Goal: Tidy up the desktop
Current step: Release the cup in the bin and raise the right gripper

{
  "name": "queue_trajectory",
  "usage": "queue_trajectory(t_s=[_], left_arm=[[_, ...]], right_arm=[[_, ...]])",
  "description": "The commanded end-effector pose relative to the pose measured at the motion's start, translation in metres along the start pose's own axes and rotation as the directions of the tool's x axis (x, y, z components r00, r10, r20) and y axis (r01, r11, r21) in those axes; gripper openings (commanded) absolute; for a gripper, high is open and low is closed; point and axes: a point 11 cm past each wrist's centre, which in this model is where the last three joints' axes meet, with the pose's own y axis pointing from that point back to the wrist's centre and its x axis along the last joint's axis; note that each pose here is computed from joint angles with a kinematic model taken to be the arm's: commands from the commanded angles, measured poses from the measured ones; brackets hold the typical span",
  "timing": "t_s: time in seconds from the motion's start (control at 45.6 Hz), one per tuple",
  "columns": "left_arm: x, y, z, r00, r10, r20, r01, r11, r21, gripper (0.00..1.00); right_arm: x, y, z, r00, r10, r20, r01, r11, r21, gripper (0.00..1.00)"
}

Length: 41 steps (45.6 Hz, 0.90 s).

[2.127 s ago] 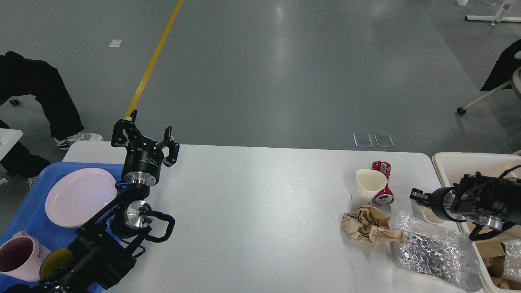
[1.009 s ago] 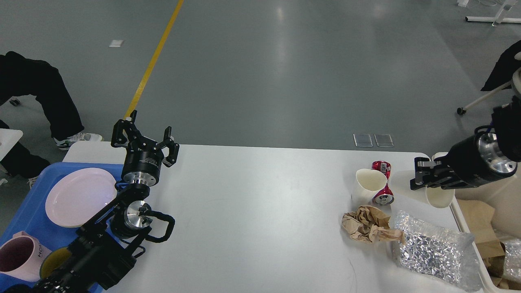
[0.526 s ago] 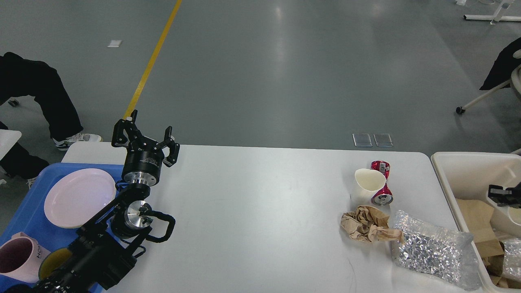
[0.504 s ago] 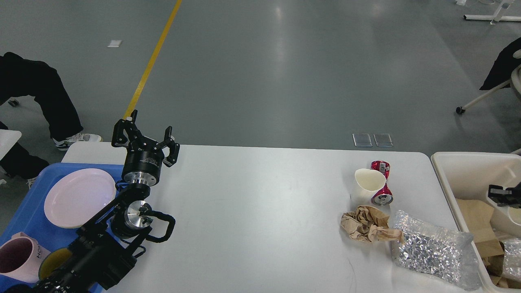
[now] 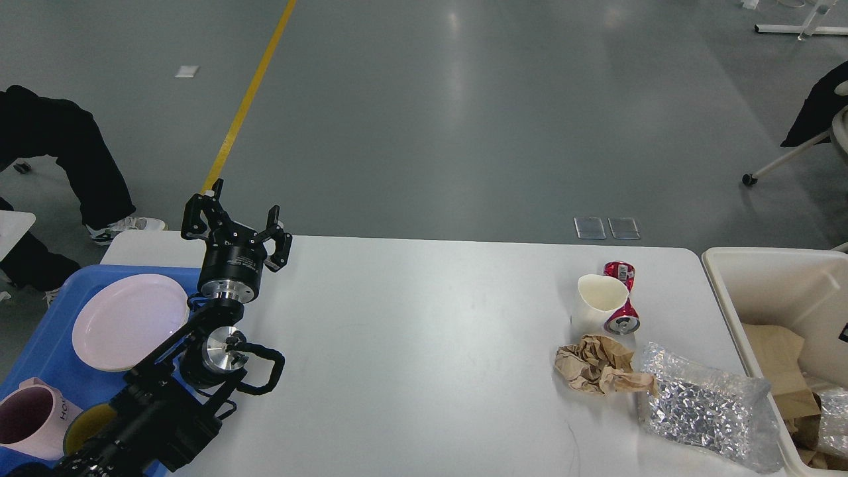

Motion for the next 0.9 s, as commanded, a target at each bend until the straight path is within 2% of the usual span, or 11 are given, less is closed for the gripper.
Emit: queue_trajectory(t_s=[0.0, 0.088, 0.11, 0.132, 0.154, 0.175, 0.197, 0.877], left_arm=[[0.000, 0.000, 0.000, 1.000, 0.000, 0.000, 0.000, 1.000, 0.000, 0.96], [0.000, 0.000, 0.000, 1.000, 0.000, 0.000, 0.000, 1.000, 0.000, 0.96], [0.000, 0.000, 0.000, 1.000, 0.000, 0.000, 0.000, 1.000, 0.000, 0.96], [0.000, 0.000, -0.001, 1.000, 0.000, -0.001, 0.000, 1.000, 0.001, 0.96], [0.000, 0.000, 0.000, 1.000, 0.000, 0.000, 0.000, 1.000, 0.000, 0.96], [0.000, 0.000, 0.000, 1.000, 0.000, 0.000, 0.000, 1.000, 0.000, 0.96], [0.000, 0.000, 0.000, 1.000, 0.000, 0.000, 0.000, 1.000, 0.000, 0.96], [0.000, 0.000, -0.001, 1.000, 0.000, -0.001, 0.000, 1.000, 0.001, 0.96]], right_arm=[[-0.007, -0.002, -0.010, 0.999, 0.017, 0.051, -0.018, 1.000, 0.021, 0.00], [-0.012, -0.002, -0.016, 0.998, 0.010, 0.063, -0.012, 0.999, 0.031, 0.00], [-0.012, -0.002, -0.018, 0.998, 0.003, 0.065, -0.005, 0.999, 0.035, 0.25], [-0.012, -0.002, -0.018, 0.998, 0.001, 0.067, -0.004, 0.999, 0.035, 0.75], [-0.012, -0.002, -0.018, 0.998, 0.000, 0.067, -0.002, 0.999, 0.035, 1.00], [-0.013, -0.002, -0.019, 0.998, -0.002, 0.068, 0.000, 0.999, 0.039, 0.97], [-0.014, -0.002, -0.021, 0.998, -0.005, 0.069, 0.002, 0.999, 0.043, 1.00], [-0.019, -0.002, -0.027, 0.998, -0.015, 0.069, 0.011, 0.999, 0.050, 1.00]])
